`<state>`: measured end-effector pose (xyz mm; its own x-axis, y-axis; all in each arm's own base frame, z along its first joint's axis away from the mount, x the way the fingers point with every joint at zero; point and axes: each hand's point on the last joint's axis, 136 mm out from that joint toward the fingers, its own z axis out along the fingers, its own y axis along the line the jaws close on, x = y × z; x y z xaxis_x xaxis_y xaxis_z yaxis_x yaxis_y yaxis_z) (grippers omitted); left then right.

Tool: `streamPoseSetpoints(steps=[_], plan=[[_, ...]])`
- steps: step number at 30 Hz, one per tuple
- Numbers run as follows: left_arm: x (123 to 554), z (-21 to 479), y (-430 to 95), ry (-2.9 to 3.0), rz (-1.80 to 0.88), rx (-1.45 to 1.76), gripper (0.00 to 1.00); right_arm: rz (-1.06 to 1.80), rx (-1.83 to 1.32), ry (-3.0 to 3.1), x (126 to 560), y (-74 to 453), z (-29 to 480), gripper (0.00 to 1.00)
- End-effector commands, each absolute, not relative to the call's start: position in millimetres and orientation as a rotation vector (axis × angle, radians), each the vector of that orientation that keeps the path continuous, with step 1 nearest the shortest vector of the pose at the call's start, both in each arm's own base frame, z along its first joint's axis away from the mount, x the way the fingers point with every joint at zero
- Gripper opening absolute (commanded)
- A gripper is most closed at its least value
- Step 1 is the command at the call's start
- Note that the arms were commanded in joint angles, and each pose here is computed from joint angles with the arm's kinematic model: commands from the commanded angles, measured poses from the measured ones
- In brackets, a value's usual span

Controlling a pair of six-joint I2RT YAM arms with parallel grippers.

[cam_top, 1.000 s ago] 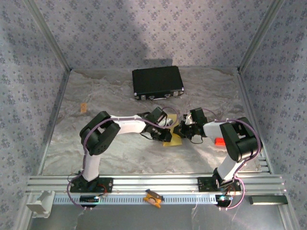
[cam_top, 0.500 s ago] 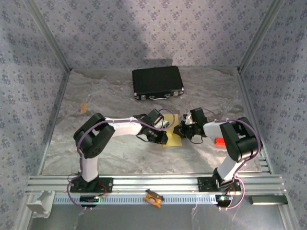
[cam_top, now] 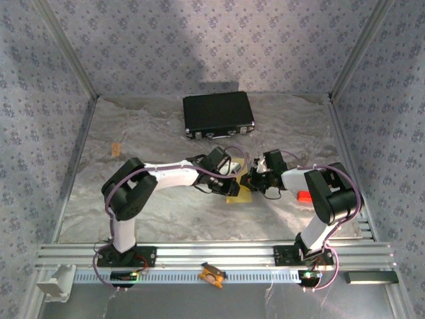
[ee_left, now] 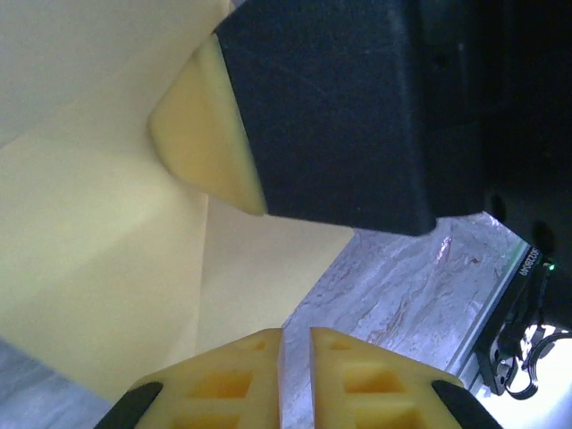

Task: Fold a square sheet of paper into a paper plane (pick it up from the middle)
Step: Fold the triangle a second time at the center of the table.

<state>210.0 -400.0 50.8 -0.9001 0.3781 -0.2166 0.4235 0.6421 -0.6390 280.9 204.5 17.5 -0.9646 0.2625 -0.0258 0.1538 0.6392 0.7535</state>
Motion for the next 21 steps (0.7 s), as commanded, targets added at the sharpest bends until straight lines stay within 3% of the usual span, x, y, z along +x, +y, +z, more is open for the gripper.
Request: streamPoseSetpoints(steps=[1,9,21], plan=[[203.9,43.8,-405.9,2.826,-1.143,0.702,0.15,1.08,0.48,2.835,262.8,182.9,-14.1,0.0],[199.3,13.6,-386.1,2.913,-1.066,0.629,0.15,1.081,0.479,2.839,261.8,183.0,-15.3,0.0],[190.7,17.3,-372.4,2.911,-1.114,0.579,0.15,1.071,0.485,2.842,261.7,180.1,-17.2,0.0]])
